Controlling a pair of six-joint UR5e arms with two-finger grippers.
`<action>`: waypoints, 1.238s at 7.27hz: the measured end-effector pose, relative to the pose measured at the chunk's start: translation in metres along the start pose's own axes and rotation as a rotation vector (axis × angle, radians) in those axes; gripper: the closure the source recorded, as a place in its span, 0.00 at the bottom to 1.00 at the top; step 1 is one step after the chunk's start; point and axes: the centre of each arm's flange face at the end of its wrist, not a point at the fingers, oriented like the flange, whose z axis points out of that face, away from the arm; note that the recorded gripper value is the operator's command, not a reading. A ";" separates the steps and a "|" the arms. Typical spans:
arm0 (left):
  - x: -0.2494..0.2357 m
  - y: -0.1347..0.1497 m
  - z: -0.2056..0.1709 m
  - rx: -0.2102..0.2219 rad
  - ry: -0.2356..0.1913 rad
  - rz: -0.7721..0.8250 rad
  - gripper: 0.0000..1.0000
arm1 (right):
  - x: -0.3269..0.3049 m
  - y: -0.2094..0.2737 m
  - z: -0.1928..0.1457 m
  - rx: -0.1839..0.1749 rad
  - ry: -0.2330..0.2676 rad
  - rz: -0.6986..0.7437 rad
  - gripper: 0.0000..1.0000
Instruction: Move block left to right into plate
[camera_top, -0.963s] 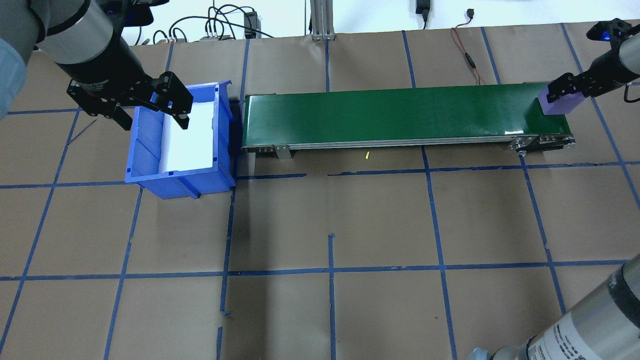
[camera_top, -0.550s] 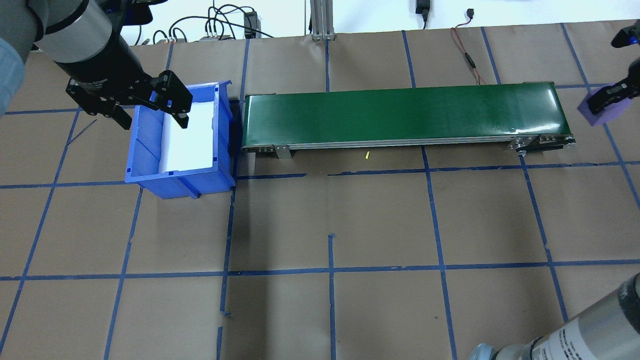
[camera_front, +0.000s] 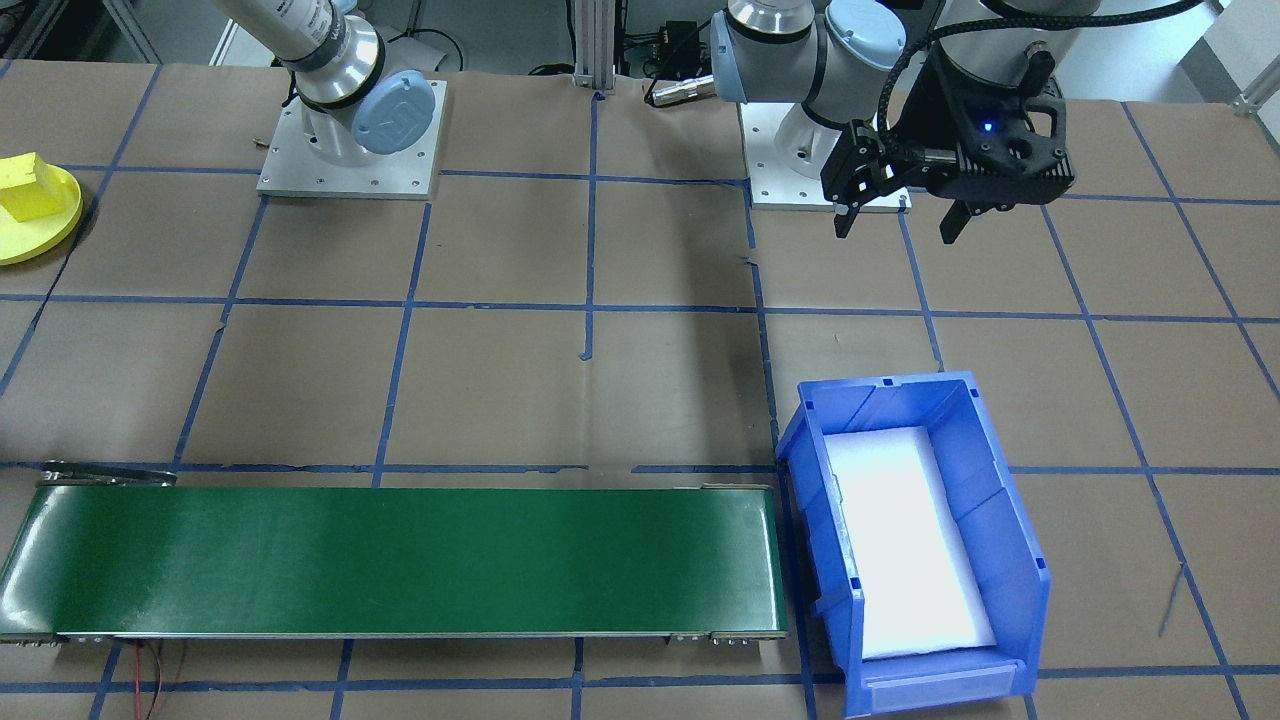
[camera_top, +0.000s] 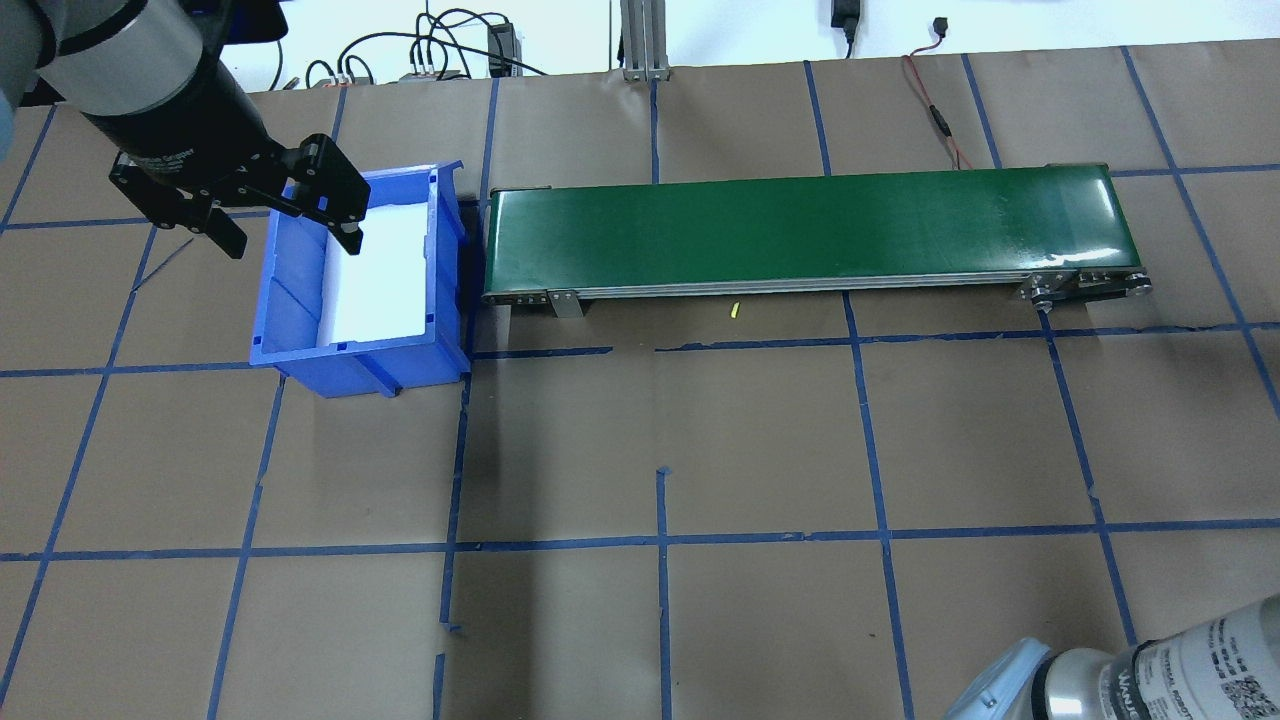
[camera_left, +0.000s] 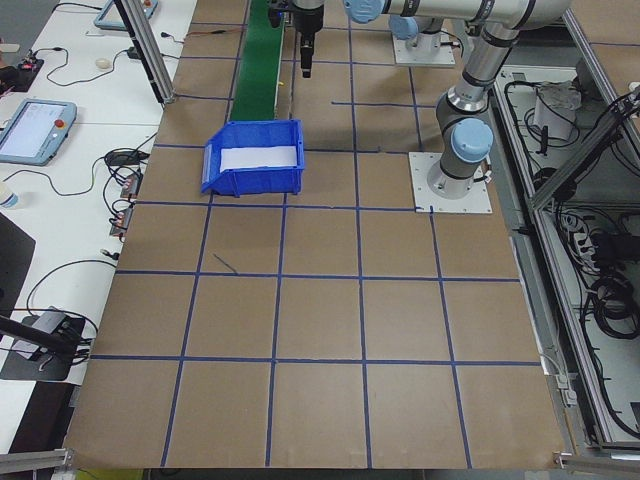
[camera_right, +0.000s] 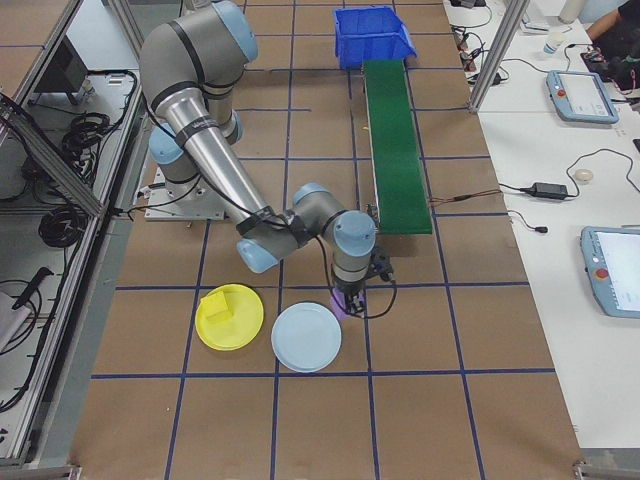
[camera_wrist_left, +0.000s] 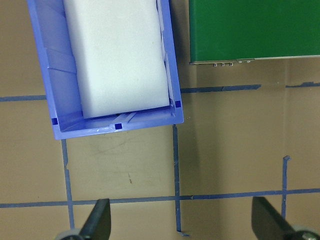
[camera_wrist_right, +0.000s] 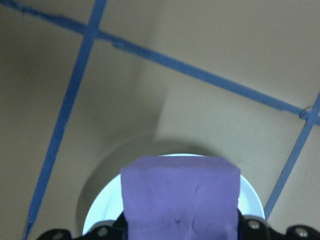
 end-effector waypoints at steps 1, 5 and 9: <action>-0.002 0.003 -0.003 -0.003 -0.006 -0.003 0.00 | 0.005 0.033 0.014 -0.013 -0.016 0.011 0.17; -0.004 0.008 -0.007 -0.005 -0.038 0.000 0.00 | 0.009 0.064 0.020 -0.024 -0.025 0.042 0.00; -0.004 0.008 -0.006 -0.005 -0.037 0.001 0.00 | -0.024 0.001 -0.064 0.008 0.047 0.090 0.00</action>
